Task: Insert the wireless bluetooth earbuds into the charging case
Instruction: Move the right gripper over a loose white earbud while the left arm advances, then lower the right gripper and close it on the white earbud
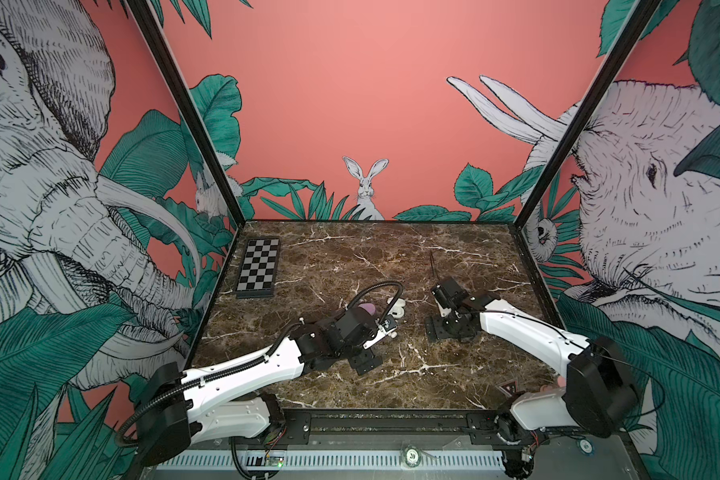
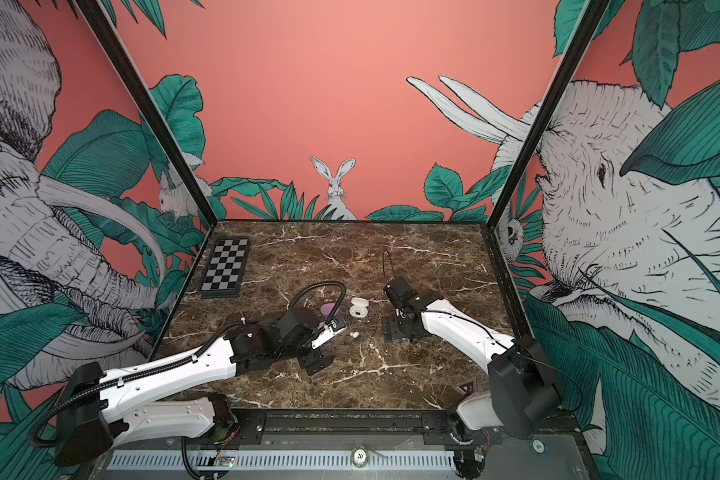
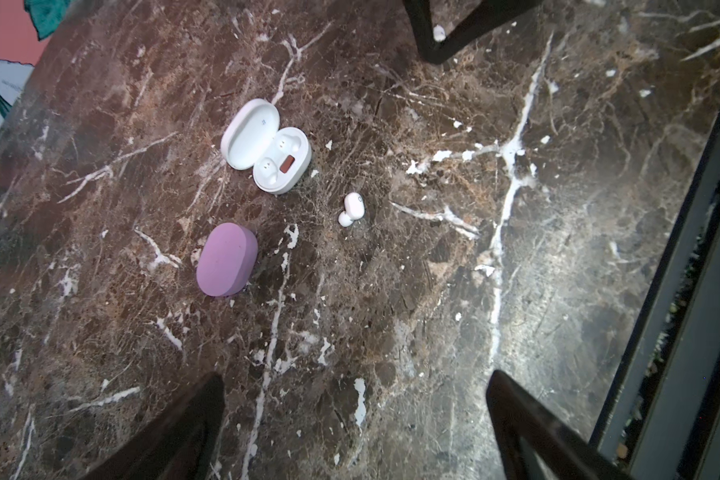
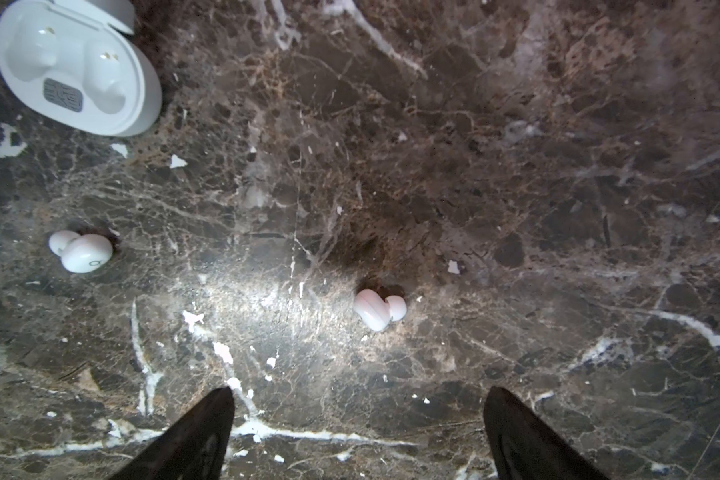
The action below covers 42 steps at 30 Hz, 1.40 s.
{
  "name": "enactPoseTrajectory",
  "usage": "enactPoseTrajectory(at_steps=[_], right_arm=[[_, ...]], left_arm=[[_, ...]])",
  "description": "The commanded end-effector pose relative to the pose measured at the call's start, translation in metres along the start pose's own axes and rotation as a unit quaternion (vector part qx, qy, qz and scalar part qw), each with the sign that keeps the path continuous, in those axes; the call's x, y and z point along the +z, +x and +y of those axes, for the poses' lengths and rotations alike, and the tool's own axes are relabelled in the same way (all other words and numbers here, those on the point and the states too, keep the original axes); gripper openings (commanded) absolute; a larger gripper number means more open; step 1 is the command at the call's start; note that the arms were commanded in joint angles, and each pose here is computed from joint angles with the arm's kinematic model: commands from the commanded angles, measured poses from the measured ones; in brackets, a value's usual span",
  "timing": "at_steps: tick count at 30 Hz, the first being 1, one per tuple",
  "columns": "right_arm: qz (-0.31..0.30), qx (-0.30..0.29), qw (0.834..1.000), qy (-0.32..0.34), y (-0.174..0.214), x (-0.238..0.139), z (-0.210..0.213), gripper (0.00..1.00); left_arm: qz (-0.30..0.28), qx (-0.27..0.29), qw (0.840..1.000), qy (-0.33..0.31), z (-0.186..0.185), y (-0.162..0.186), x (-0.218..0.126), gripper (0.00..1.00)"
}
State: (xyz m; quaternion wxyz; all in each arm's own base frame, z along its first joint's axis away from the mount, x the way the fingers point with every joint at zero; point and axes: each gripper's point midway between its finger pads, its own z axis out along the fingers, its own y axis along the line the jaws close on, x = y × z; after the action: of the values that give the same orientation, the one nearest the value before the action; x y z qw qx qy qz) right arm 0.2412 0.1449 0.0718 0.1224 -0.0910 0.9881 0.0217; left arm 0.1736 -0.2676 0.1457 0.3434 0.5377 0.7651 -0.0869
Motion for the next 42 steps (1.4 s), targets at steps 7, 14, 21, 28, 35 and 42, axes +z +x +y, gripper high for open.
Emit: enactPoseTrajectory(at_steps=[7,14,21,28,35,42], right_arm=[[-0.006,-0.014,1.0,-0.007,-0.016,0.008,0.008,0.74],[0.011,-0.016,1.0,0.003,-0.012,0.021,0.006,0.63],[0.017,-0.019,1.0,0.004,-0.009,0.029,0.006,0.55],[0.031,-0.021,0.999,0.018,-0.005,0.038,0.002,0.48],[0.031,-0.018,0.999,0.025,-0.004,0.041,-0.001,0.48],[0.034,-0.021,0.999,0.031,0.0,0.044,-0.004,0.44]], left_arm=[[-0.053,0.027,0.998,0.015,-0.01,-0.002,-0.008,0.99],[-0.052,0.037,0.998,0.008,-0.01,-0.003,-0.009,0.99],[-0.059,0.037,0.998,0.003,-0.008,-0.004,-0.011,0.99],[-0.063,0.038,0.997,-0.002,-0.006,-0.005,-0.013,0.99],[-0.065,0.038,0.997,-0.004,-0.005,-0.006,-0.013,0.99],[-0.063,0.039,0.997,-0.004,-0.005,-0.006,-0.013,0.99]])
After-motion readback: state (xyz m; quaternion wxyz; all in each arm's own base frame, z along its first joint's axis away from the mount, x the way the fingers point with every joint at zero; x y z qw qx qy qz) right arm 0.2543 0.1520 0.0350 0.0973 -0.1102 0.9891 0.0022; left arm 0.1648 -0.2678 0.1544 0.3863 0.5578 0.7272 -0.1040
